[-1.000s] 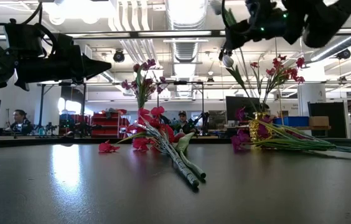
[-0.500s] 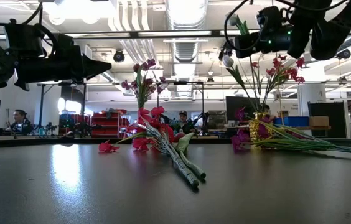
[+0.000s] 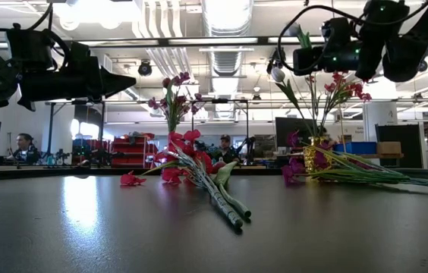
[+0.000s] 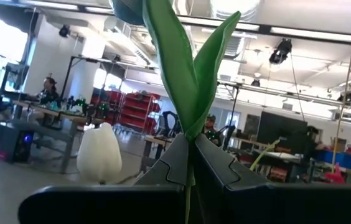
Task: Sort flowers into vase by color
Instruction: Put the white flower into the yellow vase
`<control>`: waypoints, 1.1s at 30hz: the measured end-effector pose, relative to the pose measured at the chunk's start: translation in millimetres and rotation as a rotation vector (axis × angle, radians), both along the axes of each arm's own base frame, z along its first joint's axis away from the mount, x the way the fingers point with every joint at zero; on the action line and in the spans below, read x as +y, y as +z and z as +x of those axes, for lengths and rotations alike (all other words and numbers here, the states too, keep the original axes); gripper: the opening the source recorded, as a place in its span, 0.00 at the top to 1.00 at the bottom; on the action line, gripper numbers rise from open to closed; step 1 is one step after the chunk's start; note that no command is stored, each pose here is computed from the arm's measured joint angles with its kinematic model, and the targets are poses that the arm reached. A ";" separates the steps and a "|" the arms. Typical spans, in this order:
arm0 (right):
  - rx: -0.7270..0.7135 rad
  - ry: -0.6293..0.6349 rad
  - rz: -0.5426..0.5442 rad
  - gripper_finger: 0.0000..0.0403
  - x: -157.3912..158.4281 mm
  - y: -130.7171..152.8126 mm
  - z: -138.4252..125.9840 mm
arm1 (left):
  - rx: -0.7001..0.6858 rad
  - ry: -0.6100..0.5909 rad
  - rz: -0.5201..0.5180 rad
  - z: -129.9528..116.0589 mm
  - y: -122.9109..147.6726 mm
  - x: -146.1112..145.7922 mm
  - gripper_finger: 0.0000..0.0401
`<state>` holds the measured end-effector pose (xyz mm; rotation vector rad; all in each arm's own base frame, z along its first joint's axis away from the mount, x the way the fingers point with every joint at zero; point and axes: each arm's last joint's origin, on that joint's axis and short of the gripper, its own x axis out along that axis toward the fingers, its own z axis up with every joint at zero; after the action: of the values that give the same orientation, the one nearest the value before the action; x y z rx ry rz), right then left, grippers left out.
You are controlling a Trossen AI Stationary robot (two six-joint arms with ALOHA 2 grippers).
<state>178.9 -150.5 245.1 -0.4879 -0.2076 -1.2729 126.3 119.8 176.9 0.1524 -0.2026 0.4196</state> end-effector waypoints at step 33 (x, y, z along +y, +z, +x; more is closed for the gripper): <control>-0.025 -0.159 0.081 0.58 -14.5 -23.8 12.7 | 0.001 0.000 -0.001 0.0 -0.2 0.0 0.91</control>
<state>191.6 -165.0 221.3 -0.4261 -0.1397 -1.4377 126.3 119.8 176.6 0.1517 -0.2009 0.4198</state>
